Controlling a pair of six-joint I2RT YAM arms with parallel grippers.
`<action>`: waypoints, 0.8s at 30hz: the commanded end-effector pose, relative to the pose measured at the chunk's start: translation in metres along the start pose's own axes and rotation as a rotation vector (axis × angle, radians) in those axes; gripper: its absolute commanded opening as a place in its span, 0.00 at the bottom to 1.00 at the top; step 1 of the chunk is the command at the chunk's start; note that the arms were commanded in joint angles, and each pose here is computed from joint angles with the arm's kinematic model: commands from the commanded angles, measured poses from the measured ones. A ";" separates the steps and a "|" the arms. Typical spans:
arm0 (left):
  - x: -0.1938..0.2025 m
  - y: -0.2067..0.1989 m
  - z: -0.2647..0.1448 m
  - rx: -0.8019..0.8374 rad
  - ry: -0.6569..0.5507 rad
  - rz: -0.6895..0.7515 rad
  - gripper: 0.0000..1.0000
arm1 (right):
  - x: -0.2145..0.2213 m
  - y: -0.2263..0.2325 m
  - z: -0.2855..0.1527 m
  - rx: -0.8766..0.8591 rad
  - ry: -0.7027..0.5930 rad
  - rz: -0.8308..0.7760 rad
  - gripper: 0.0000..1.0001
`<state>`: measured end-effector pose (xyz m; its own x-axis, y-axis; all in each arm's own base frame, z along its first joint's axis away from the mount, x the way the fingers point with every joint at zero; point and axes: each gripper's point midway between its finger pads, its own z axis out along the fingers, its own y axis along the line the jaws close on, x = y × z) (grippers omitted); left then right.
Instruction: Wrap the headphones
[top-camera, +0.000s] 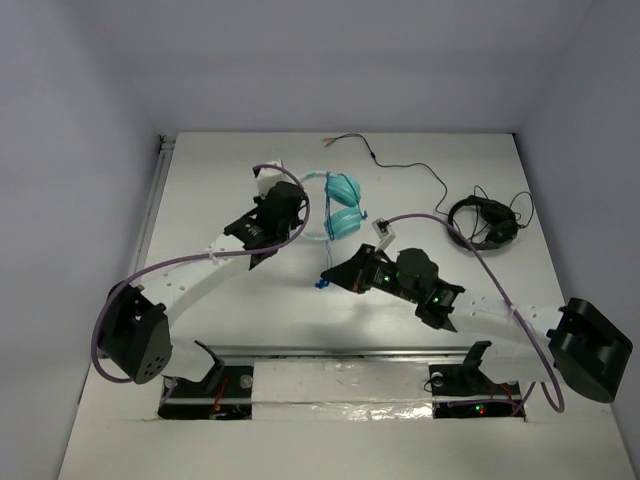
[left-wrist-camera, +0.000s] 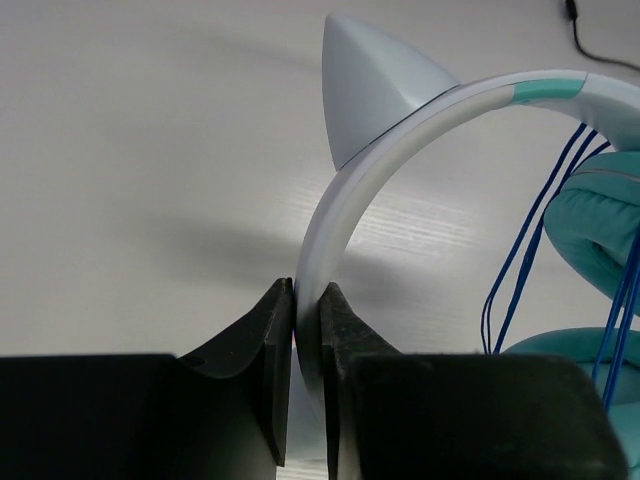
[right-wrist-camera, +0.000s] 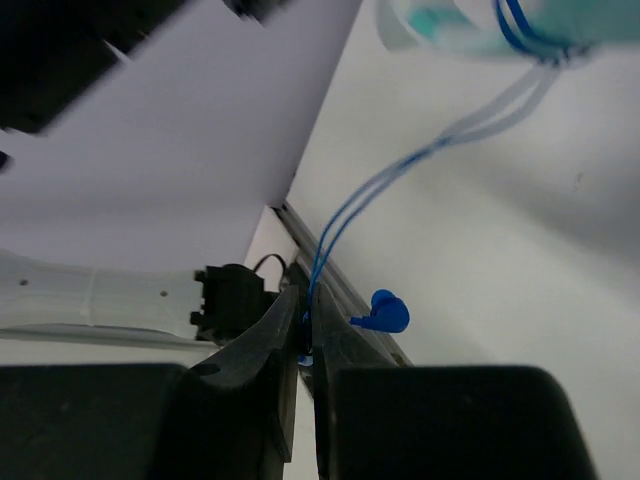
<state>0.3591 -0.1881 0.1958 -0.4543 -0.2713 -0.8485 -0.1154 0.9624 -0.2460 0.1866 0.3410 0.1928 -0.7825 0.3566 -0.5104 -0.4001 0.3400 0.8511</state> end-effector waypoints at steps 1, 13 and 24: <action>-0.010 -0.021 -0.007 0.069 -0.081 -0.114 0.00 | -0.036 0.057 0.005 -0.157 -0.112 0.024 0.00; 0.078 -0.019 -0.016 0.088 0.057 -0.072 0.00 | -0.099 0.053 0.031 -0.027 -0.372 0.043 0.00; 0.100 -0.022 -0.028 0.138 0.117 -0.093 0.00 | -0.132 0.011 0.024 0.172 -0.587 0.099 0.01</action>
<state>0.2932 -0.2194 0.1067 -0.5792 -0.2739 -0.7678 -0.0795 0.9564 -0.2812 0.2766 0.3269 0.2177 -0.5333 0.6754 -0.5094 -0.2106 0.4772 0.8532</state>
